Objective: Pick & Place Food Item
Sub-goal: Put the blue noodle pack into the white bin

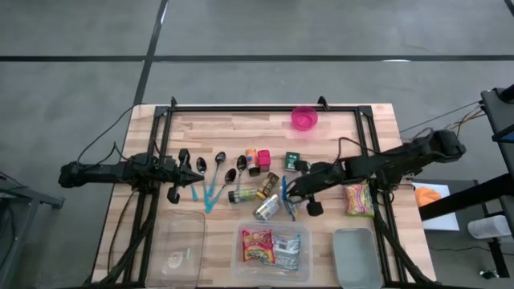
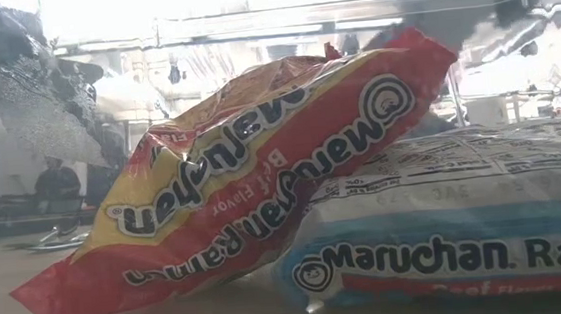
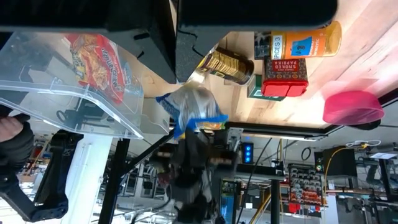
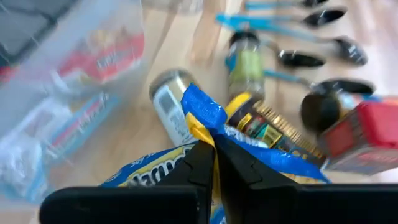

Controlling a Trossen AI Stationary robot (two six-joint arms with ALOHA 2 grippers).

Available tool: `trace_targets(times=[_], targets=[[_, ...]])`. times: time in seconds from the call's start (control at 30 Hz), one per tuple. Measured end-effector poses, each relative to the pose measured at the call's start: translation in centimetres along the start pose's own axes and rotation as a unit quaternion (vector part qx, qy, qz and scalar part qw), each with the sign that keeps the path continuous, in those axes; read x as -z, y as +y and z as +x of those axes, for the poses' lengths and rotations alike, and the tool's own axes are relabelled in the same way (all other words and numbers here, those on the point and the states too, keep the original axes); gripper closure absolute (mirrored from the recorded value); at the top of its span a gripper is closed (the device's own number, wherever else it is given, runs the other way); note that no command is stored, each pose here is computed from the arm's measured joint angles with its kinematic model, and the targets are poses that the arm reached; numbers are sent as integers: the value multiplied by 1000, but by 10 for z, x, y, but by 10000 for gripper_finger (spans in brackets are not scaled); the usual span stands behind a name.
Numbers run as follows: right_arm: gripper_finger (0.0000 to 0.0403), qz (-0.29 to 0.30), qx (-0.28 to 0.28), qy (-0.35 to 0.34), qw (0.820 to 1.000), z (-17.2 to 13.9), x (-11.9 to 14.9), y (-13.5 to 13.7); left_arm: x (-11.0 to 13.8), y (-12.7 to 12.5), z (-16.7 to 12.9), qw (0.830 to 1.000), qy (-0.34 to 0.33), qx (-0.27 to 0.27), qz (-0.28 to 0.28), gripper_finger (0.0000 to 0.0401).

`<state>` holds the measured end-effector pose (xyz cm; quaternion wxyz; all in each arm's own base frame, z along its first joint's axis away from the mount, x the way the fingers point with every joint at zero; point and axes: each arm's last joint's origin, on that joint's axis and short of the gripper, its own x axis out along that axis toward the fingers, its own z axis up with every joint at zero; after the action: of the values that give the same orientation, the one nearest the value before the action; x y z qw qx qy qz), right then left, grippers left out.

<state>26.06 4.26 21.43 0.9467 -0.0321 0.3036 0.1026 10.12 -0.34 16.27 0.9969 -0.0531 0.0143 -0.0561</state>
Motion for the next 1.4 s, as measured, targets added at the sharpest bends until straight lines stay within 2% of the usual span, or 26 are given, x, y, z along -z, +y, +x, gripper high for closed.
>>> trace_targets(times=[0.4, 0.6, 0.8, 0.9, 1.03, 1.4], targets=[[391, 9, -12, -136, 991, -59, -30, 3, 0, 0, 0, 1000, 0, 0, 0, 401], [391, 29, -91, -226, 970, -84, -45, 8, 0, 0, 0, 1000, 0, 0, 0, 401], [391, 16, -182, -312, 932, -94, -61, 17, 0, 0, 0, 1000, 0, 0, 0, 401], [391, 14, -203, -332, 921, -91, -66, 22, 0, 0, 0, 1000, 0, 0, 0, 401], [390, 8, -221, -332, 917, -79, -67, 30, 0, 0, 0, 1000, 0, 0, 0, 401], [390, 8, -248, -288, 925, -32, -59, 46, 0, 0, 0, 1000, 0, 0, 0, 401]])
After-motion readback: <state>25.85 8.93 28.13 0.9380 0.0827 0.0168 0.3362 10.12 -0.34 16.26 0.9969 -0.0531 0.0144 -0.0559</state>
